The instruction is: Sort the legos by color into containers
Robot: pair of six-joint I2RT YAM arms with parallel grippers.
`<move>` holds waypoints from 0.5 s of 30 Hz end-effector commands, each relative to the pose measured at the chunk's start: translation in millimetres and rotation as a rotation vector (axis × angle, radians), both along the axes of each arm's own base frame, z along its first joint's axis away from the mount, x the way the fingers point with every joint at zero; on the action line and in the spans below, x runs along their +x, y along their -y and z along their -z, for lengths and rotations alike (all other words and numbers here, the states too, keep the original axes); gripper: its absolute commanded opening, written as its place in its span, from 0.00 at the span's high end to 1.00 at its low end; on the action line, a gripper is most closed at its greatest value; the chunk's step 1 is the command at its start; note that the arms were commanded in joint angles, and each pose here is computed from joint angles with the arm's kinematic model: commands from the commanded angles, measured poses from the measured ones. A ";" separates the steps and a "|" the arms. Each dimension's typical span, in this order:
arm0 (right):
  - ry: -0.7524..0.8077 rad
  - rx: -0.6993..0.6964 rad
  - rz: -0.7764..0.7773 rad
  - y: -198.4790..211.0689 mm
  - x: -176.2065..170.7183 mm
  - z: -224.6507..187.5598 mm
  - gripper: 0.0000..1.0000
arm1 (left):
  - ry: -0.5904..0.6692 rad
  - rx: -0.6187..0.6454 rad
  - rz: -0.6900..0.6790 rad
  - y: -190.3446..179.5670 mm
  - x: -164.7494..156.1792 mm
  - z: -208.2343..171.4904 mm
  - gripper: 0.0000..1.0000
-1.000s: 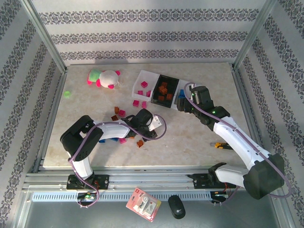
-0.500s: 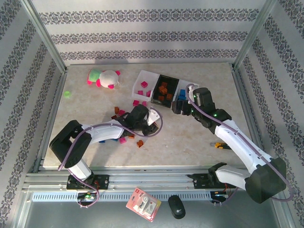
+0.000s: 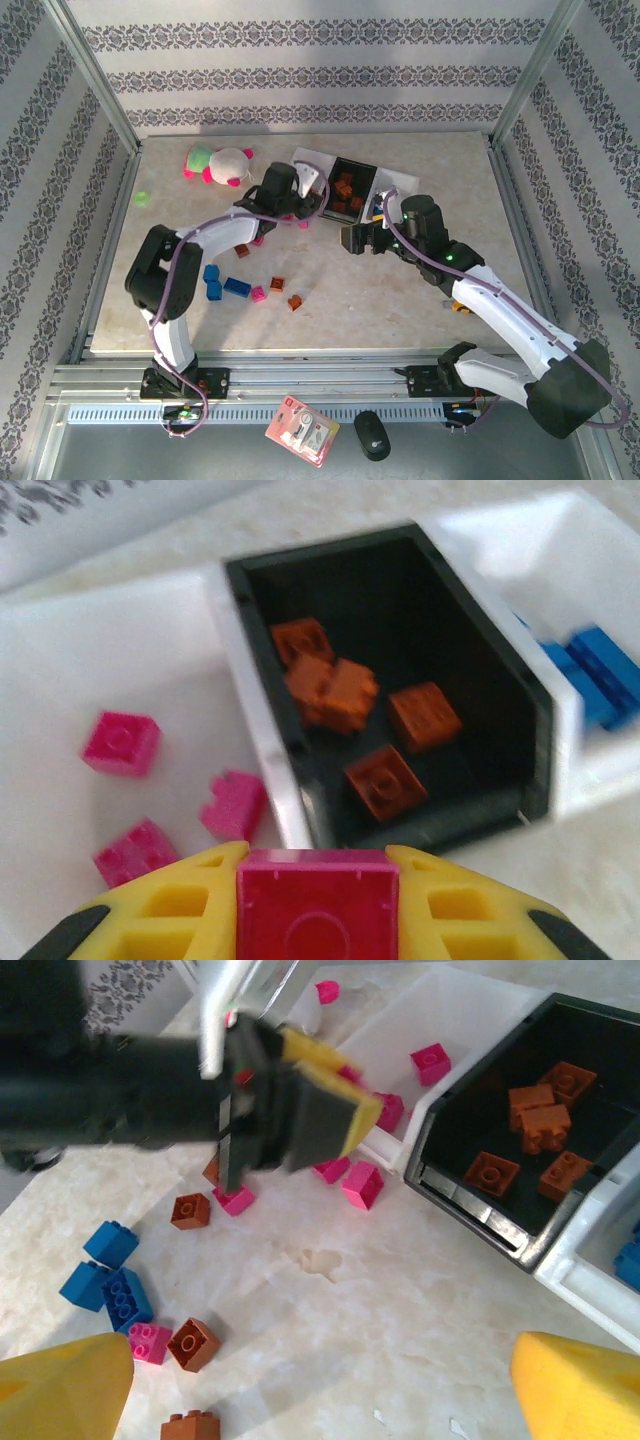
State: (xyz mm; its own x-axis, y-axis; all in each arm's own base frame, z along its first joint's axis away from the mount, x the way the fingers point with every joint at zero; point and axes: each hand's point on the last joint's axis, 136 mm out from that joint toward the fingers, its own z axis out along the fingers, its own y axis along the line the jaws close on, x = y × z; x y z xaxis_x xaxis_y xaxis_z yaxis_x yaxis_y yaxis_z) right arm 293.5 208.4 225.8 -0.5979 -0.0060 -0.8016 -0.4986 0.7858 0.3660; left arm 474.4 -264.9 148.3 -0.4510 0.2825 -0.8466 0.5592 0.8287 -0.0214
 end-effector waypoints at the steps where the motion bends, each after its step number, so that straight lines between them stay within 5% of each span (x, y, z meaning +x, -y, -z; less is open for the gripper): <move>1: 0.045 0.024 -0.011 -6.0 2.0 -5.0 0.03 | -0.056 -0.001 -0.090 -16.8 30.7 11.0 0.81; 11: 0.012 0.007 -0.017 -11.9 7.0 10.8 0.03 | -0.119 -0.078 -0.123 -19.8 84.0 22.4 0.76; 15: 0.011 -0.003 -0.022 -15.0 7.4 13.0 0.03 | -0.084 -0.094 -0.110 -19.4 82.8 8.0 0.45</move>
State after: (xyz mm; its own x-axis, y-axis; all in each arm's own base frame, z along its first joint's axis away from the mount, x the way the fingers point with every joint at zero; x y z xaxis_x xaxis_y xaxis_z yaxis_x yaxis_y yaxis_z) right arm 300.1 217.9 210.1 -0.6096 -0.0210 -0.7924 -0.5036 0.7822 0.3667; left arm 556.1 -243.5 117.0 -0.5655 0.1724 -0.8065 0.4452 0.8870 -0.1225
